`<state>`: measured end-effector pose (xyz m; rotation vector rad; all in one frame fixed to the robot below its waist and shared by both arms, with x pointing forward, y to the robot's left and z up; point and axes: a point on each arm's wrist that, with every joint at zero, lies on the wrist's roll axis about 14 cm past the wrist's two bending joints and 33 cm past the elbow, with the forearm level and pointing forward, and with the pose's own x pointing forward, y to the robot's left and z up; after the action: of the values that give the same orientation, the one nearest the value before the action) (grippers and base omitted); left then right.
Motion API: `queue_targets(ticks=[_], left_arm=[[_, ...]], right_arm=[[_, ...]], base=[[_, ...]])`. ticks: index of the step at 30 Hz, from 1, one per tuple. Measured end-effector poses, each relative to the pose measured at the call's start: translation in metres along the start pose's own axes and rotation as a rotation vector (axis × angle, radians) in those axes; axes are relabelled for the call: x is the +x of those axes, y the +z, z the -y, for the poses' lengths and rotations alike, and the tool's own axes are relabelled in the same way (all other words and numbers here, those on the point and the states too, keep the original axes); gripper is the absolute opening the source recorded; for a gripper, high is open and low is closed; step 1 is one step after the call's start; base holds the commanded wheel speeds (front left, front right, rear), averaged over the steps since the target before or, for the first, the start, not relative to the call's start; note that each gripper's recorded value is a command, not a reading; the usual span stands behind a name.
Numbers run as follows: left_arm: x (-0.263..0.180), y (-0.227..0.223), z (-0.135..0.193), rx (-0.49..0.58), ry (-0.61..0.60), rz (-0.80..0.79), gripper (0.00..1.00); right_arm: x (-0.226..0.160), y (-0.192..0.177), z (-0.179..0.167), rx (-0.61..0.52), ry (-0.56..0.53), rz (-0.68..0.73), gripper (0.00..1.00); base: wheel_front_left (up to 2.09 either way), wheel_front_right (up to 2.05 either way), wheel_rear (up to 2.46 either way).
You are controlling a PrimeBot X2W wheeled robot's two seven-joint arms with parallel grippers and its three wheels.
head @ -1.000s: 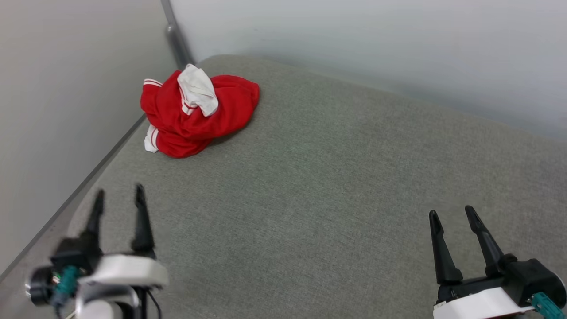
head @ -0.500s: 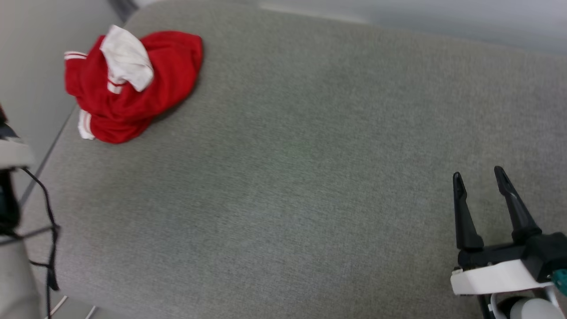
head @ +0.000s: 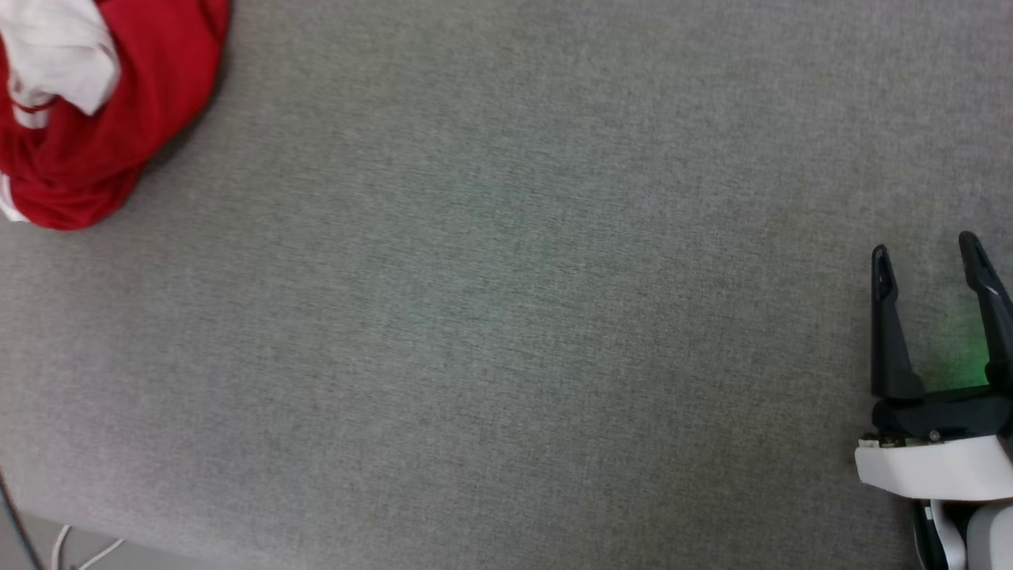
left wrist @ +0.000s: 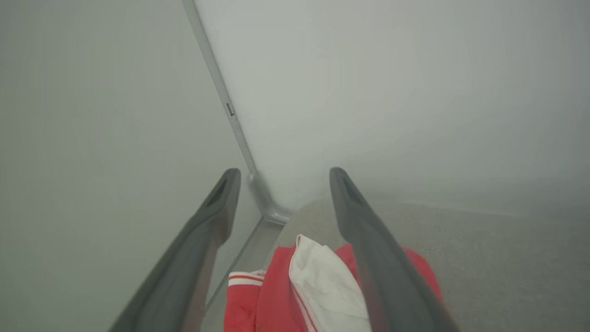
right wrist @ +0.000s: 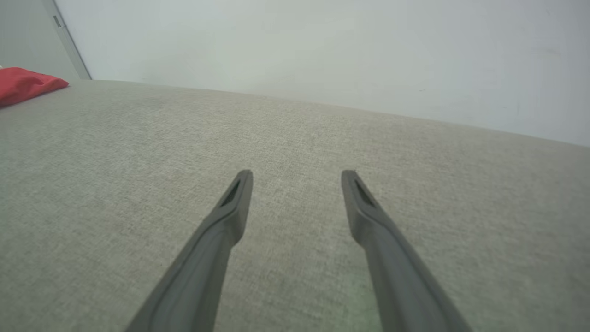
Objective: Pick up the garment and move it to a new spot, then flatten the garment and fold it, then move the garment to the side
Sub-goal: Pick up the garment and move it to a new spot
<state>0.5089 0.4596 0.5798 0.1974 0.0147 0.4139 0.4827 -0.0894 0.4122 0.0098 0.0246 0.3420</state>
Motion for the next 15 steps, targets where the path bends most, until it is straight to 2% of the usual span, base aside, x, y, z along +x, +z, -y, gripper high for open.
queue_targets(ticks=[3,4,10,15], left_arm=[[0.010,-0.032,0.006,0.019,-0.040,-0.183,1.00],[-0.005,-0.117,0.034,-0.060,-0.145,-0.666,1.00],[-0.039,-0.179,0.041,-0.103,-0.163,-1.012,1.00],[-0.056,-0.210,0.052,-0.111,-0.175,-1.143,1.00]], right_arm=[[0.002,-0.003,0.006,-0.007,-0.015,0.003,1.00],[0.006,-0.008,0.014,-0.013,-0.027,0.010,1.00],[0.010,-0.014,0.020,-0.025,-0.034,0.011,1.00],[0.009,-0.022,0.024,-0.029,-0.042,-0.004,1.00]], base=[[0.00,0.00,0.00],[0.00,0.00,0.00],[0.00,0.00,0.00],[0.00,0.00,0.00]])
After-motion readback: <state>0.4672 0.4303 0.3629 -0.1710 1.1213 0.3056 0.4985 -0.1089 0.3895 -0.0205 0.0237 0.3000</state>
